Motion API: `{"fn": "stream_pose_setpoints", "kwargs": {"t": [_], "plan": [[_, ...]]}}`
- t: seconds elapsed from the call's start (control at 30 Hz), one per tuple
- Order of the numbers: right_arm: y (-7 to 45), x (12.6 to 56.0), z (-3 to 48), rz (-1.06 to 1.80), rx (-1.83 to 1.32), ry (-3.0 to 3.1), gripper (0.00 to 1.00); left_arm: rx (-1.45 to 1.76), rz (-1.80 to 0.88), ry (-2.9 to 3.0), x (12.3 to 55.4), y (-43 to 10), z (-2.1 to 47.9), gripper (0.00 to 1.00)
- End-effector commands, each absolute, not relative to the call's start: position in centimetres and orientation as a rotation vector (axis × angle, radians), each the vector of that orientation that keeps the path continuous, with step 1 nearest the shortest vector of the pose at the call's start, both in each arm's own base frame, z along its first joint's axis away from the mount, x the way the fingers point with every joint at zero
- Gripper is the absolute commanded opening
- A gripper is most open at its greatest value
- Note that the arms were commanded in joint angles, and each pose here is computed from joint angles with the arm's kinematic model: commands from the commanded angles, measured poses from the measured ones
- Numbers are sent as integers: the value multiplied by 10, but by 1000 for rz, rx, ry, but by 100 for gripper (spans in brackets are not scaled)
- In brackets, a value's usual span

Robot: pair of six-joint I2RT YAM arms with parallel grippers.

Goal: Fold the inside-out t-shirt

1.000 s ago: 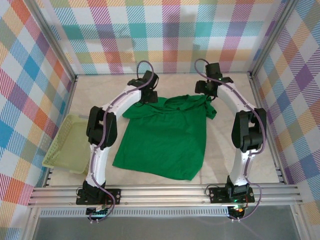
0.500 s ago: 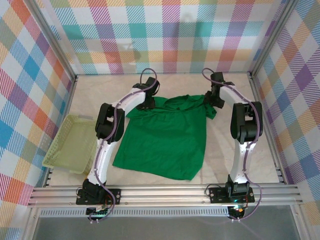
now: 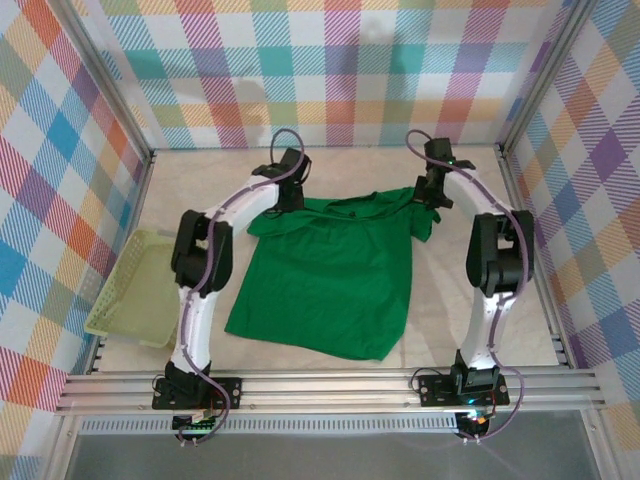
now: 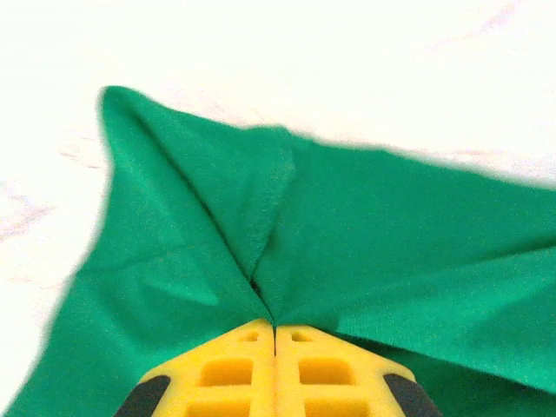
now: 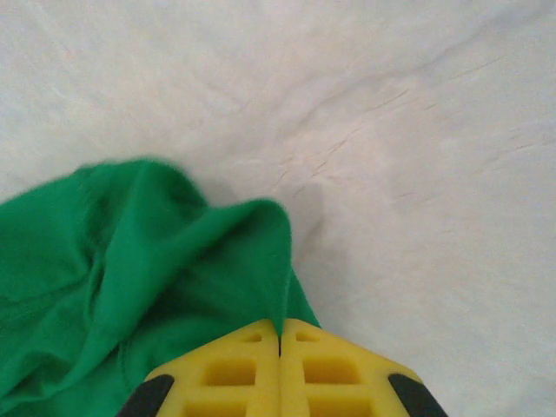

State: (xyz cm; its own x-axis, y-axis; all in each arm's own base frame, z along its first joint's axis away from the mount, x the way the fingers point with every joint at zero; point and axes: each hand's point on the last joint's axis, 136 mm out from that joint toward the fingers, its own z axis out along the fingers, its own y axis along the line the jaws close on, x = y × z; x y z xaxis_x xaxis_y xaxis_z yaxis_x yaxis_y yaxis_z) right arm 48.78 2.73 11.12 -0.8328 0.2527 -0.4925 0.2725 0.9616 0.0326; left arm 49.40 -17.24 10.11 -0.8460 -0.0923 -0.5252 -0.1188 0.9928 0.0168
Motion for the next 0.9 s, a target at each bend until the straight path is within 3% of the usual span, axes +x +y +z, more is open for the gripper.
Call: {"fn": "stream_pose_setpoints", "kwargs": {"t": [0.0, 0.1, 0.27, 0.33, 0.4, 0.5, 0.57, 0.7, 0.77, 0.87], "plan": [[8, 470, 160, -149, 396, 2494, 0, -275, 23, 2404, 490, -151, 164, 0], [6, 441, 150, -126, 473, 2510, 0, -334, -18, 2404, 463, -142, 161, 0], [11, 386, 100, -45, 591, 2583, 0, -350, -54, 2497, 411, -135, 118, 0], [12, 369, 83, -23, 621, 2609, 0, -334, -67, 2567, 394, -136, 95, 4], [15, 358, 72, 5, 631, 2626, 4, -314, -86, 2622, 382, -139, 76, 14], [16, 354, 68, 11, 626, 2639, 21, -293, -95, 2648, 376, -140, 69, 34], [15, 355, 73, 6, 620, 2625, 31, -280, -95, 2634, 380, -140, 78, 47], [18, 362, 89, 43, 599, 2588, 42, -288, -77, 2573, 397, -139, 102, 71], [19, 365, 94, 51, 595, 2577, 47, -297, -47, 2574, 405, -138, 103, 76], [22, 366, 93, 71, 586, 2586, 51, -298, -56, 2596, 412, -143, 95, 76]]}}
